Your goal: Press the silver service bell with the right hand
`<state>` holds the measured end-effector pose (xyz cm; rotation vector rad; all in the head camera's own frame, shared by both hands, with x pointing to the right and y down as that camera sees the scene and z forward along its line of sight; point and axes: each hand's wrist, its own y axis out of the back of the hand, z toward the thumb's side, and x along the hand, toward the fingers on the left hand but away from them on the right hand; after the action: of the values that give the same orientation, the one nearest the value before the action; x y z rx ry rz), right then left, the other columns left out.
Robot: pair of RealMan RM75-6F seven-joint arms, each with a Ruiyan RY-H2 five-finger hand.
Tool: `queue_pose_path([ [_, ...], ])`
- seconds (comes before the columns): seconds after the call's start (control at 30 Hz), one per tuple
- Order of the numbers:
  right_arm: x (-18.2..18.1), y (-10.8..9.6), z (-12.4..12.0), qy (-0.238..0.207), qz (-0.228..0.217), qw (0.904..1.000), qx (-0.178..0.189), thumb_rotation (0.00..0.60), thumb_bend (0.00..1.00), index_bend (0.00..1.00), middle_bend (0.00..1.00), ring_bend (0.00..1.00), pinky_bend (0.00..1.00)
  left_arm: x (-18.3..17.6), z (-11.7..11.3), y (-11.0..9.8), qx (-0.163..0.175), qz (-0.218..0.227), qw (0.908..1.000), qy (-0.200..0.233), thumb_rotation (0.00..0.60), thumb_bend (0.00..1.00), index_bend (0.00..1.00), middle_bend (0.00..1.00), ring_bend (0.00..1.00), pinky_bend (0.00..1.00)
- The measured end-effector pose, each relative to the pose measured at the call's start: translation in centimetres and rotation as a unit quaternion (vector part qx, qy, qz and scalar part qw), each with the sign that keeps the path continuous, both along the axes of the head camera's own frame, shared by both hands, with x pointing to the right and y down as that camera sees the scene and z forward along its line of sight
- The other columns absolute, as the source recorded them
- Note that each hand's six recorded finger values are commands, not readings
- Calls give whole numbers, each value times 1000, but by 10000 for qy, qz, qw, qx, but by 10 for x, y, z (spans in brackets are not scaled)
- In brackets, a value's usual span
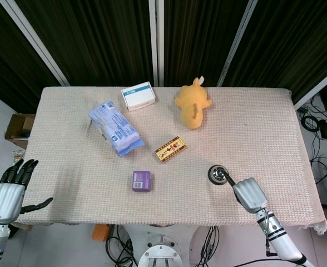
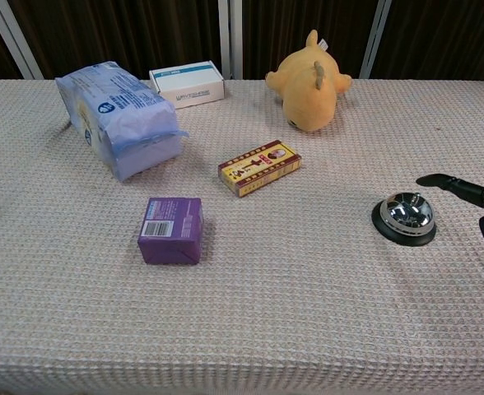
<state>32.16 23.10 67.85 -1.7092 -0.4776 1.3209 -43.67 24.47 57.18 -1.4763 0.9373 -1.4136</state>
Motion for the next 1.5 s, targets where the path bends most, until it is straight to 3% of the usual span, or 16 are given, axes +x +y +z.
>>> queue_pose_path([
  [0.13, 2, 0, 3, 9, 8, 10000, -17, 600, 827, 0, 916, 882, 897, 0, 0, 0, -5, 4, 10000, 9, 299, 76, 78, 103, 72, 185],
  [0.43, 8, 11, 22, 350, -67, 9982, -485, 600, 824, 0, 920, 883, 897, 0, 3, 3, -63, -13, 10000, 12, 303, 75, 78, 104, 72, 185],
  [0.83, 1, 0, 2, -100, 24, 9999, -22, 600, 824, 0, 920, 883, 897, 3, 1, 2, -33, 37, 10000, 38, 301, 76, 78, 104, 72, 185],
  [1.17, 8, 11, 22, 342, 37, 9978, -567, 600, 824, 0, 920, 883, 897, 0, 1, 3, -41, 3, 10000, 20, 301, 75, 78, 103, 72, 185],
  [1.4, 4, 0, 2, 22, 129, 9998, -138, 600, 784, 0, 910, 866, 881, 2, -3, 3, 22, 19, 10000, 42, 301, 75, 78, 104, 72, 185],
  [1.47, 5, -7, -10, -176, 226, 9995, 161, 600, 745, 0, 821, 786, 827, 2, -4, 3, 39, 19, 10000, 37, 302, 75, 78, 104, 72, 185],
  [1.5, 7, -10, -16, -254, 280, 9988, 311, 600, 689, 0, 726, 696, 772, 2, -5, 3, 46, 19, 10000, 34, 303, 76, 78, 104, 72, 185],
])
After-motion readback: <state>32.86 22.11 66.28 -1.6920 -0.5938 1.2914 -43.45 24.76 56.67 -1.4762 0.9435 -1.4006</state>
